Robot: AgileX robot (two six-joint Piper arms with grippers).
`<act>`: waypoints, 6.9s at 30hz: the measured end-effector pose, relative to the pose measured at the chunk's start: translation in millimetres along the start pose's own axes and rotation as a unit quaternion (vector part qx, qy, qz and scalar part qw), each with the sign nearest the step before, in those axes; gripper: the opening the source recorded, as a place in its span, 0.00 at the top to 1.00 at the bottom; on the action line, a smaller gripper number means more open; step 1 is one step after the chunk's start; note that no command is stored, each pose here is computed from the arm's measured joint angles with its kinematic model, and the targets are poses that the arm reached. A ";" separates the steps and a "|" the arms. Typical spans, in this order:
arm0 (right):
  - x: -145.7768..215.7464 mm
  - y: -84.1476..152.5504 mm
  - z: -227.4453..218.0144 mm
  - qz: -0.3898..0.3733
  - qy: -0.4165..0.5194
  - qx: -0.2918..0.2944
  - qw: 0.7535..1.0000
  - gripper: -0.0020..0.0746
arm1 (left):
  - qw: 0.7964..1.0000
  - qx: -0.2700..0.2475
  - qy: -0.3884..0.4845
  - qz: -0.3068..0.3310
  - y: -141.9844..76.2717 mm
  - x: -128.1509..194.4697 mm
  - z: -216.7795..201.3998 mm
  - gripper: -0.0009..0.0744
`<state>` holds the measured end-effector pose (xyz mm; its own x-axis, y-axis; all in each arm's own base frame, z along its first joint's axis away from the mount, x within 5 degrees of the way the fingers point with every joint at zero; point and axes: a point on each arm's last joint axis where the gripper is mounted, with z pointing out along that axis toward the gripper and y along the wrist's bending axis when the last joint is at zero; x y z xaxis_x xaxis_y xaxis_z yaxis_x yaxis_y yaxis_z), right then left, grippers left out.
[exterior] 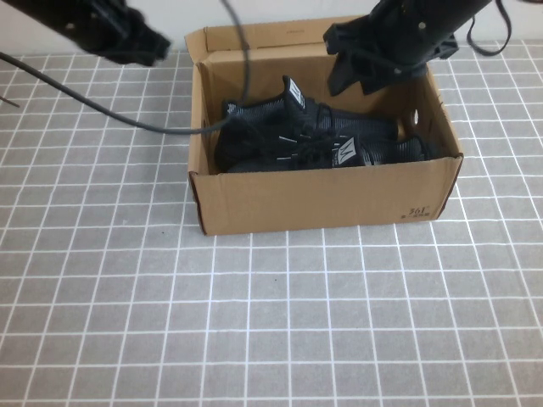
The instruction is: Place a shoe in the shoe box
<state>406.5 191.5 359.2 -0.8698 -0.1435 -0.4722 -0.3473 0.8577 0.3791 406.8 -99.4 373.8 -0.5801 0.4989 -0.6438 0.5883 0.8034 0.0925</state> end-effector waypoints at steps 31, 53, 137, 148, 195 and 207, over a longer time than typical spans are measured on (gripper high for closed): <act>24.2 2.4 -59.9 -0.032 -0.019 0.073 0.997 0.73 | 0.968 0.143 -0.081 -0.190 -57.2 -16.0 137.0 0.50; 24.3 3.1 -59.8 -0.031 -0.019 0.069 0.997 0.73 | 0.959 0.170 -0.069 -0.214 -73.8 -10.4 180.9 0.50; 197.4 16.8 -224.1 -0.071 -0.118 0.111 0.984 0.96 | 0.980 0.004 -0.195 -0.031 -40.4 -77.6 -140.0 0.99; 316.1 6.1 -262.2 -0.087 -0.203 0.101 0.970 0.99 | 0.974 -0.009 -0.227 -0.022 -76.3 -24.8 -250.4 0.99; 355.4 -29.4 -174.7 -0.036 -0.458 -0.022 0.888 0.99 | 0.929 -0.107 -0.315 -0.159 -153.2 354.8 -71.7 0.99; 358.8 -31.8 -176.6 -0.033 -0.472 -0.004 0.881 0.99 | 0.930 -0.105 -0.313 -0.159 -153.5 355.0 -71.4 0.99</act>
<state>43.6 25.5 318.3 -0.1701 0.2844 -0.9435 -0.3932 0.8583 0.3296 70.4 -22.3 185.3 -0.2246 -0.0098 -0.9744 0.2808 0.9569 -0.0743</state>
